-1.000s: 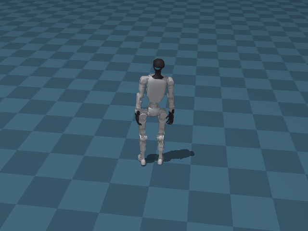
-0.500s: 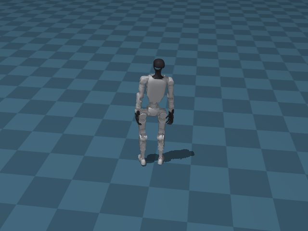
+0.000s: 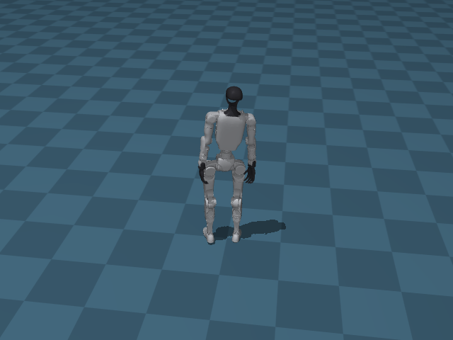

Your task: In place motions

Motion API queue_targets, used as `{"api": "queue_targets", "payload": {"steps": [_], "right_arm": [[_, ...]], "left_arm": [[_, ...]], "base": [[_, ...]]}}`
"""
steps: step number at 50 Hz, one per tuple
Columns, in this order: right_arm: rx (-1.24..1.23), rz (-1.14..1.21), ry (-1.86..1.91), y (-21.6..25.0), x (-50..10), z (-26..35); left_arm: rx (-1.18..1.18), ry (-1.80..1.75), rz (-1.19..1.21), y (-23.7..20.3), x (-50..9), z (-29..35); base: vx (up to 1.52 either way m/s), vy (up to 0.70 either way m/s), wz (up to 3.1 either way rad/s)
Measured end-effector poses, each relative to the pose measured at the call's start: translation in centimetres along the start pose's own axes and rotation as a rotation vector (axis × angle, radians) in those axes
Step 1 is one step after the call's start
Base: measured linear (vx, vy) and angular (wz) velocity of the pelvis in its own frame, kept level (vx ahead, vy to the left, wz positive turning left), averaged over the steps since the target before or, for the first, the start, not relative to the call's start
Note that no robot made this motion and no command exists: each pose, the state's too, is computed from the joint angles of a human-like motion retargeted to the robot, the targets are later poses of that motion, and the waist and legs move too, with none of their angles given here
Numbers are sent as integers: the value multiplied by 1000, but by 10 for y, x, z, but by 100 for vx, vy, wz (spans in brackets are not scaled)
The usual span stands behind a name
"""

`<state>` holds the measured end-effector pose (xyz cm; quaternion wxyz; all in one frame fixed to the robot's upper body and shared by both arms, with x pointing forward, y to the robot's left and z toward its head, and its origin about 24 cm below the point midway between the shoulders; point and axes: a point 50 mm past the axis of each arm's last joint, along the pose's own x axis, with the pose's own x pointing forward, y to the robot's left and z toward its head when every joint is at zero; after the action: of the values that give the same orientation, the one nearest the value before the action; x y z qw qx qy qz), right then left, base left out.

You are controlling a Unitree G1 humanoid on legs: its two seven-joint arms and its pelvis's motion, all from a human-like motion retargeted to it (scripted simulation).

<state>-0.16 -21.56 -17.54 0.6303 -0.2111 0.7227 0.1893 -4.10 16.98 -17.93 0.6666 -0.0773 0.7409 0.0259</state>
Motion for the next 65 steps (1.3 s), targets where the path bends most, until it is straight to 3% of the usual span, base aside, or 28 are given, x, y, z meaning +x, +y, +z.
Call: {"api": "queue_targets", "payload": {"steps": [65], "right_arm": [[-25,2,3,0,0,0]], "left_arm": [[5,-1,2,0,0,0]], "base": [[0,0,0]]}}
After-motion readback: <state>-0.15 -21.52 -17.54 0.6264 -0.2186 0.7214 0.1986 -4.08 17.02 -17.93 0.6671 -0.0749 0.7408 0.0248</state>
